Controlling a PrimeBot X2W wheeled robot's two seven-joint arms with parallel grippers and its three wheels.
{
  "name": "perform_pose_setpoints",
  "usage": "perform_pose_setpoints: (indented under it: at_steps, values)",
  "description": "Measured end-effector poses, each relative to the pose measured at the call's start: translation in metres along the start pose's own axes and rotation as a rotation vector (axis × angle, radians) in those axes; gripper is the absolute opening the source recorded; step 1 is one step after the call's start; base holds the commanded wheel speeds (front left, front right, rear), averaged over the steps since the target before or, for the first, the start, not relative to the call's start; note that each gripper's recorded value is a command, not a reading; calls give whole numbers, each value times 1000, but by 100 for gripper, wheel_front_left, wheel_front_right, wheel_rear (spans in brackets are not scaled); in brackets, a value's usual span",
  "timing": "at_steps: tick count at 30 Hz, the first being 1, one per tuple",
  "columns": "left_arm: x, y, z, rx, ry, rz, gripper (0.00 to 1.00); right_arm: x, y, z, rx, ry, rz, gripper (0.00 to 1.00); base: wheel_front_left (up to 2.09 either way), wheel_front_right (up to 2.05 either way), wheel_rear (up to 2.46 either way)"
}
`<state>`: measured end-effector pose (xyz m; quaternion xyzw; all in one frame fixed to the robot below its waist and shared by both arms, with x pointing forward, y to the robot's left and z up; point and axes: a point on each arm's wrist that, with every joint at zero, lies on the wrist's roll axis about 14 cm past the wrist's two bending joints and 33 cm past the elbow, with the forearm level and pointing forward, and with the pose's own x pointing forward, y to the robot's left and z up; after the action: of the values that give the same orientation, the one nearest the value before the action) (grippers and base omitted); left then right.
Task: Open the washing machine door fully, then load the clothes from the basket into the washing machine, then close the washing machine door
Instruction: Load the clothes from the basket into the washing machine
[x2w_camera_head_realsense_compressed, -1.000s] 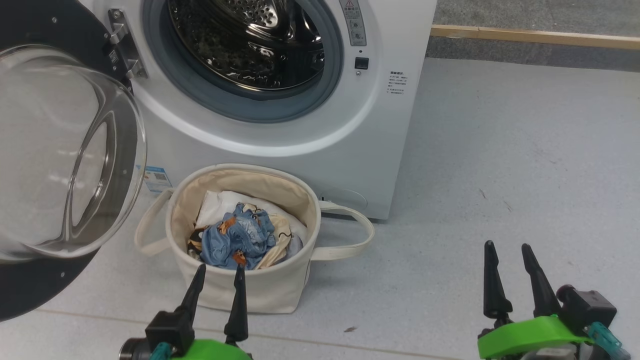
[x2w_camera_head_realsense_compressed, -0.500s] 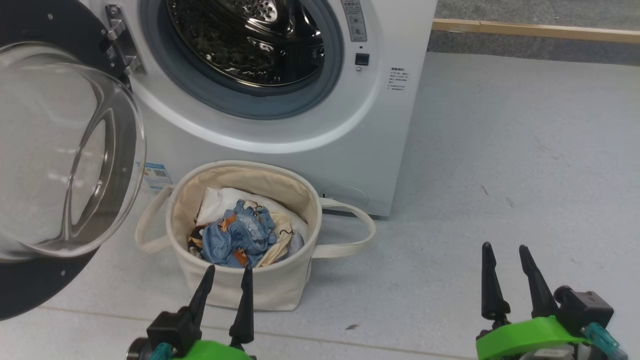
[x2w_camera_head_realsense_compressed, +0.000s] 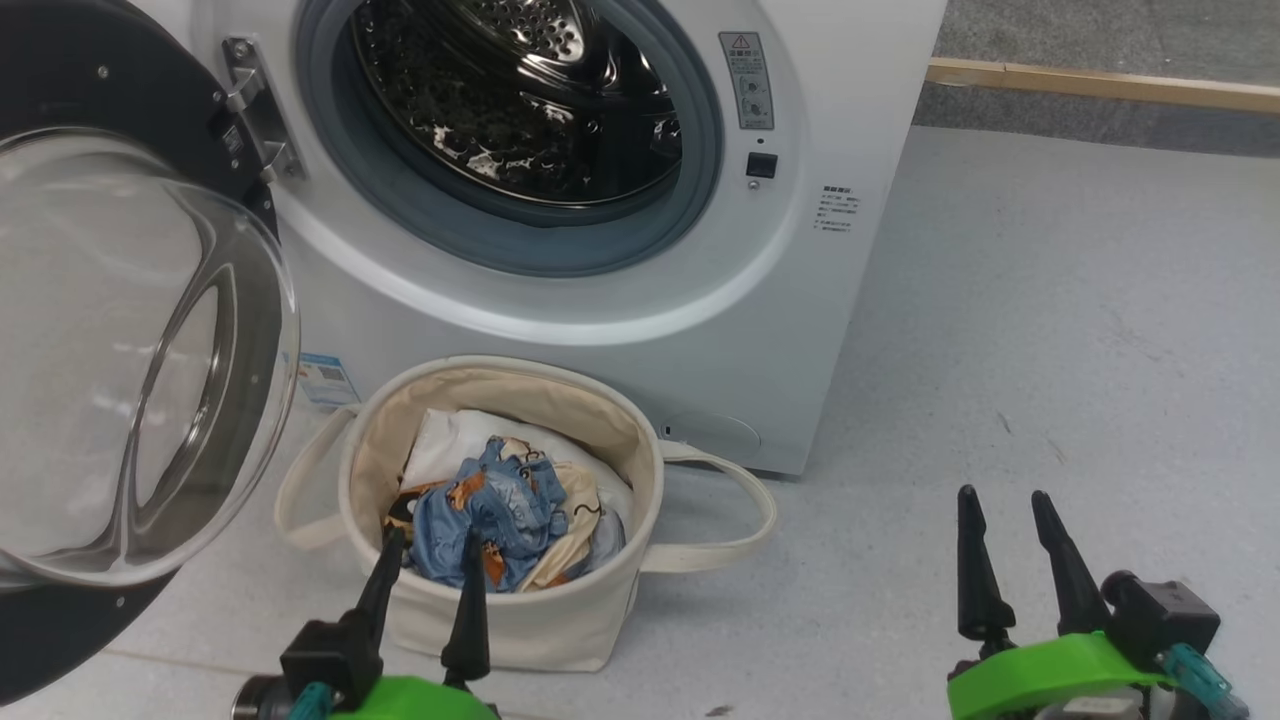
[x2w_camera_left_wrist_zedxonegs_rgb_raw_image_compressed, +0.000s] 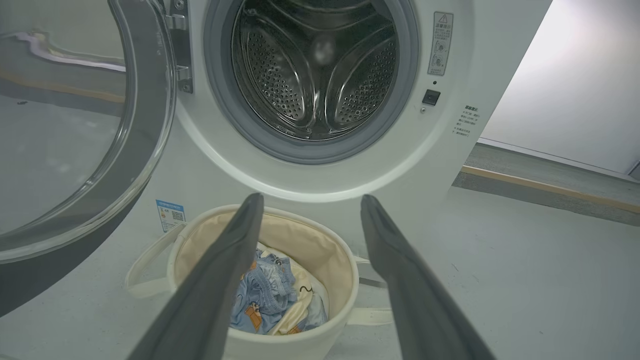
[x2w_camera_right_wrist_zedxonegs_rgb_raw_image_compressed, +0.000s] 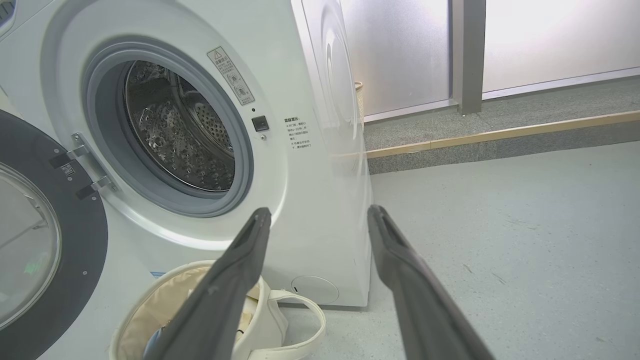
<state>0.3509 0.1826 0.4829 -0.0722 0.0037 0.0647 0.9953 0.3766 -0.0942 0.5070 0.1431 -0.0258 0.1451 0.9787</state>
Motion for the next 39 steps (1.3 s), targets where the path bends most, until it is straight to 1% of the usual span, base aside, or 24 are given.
perform_pose_setpoints:
  at_steps: [11,16,22,28,29,31,32,36,39]
  values:
    - [1,-1,-7,11,22,-2,100,1,6,-8,3,24,20,100,13,-13,0]
    - [7,-3,-24,31,75,-8,100,2,4,-16,-16,45,20,100,0,0,0]
    - [30,-9,-53,70,168,-45,100,10,-10,-26,-30,71,-9,100,0,0,0]
    - [65,-21,-99,170,304,-136,100,30,-27,-38,-35,88,-37,100,0,0,0]
    - [72,-23,-106,212,323,-161,100,34,-31,-41,-35,92,-43,100,0,0,0]
    - [86,-28,-123,343,357,-230,100,42,-39,-47,-47,101,-54,100,0,0,0]
    - [94,-30,-130,370,374,-244,100,46,-44,-51,-59,107,-60,100,0,0,0]
    - [124,-34,-161,426,441,-275,100,65,-63,-63,-73,113,-84,100,0,0,0]
    - [140,-30,-191,485,512,-297,100,76,-74,-76,-78,127,-97,100,0,0,0]
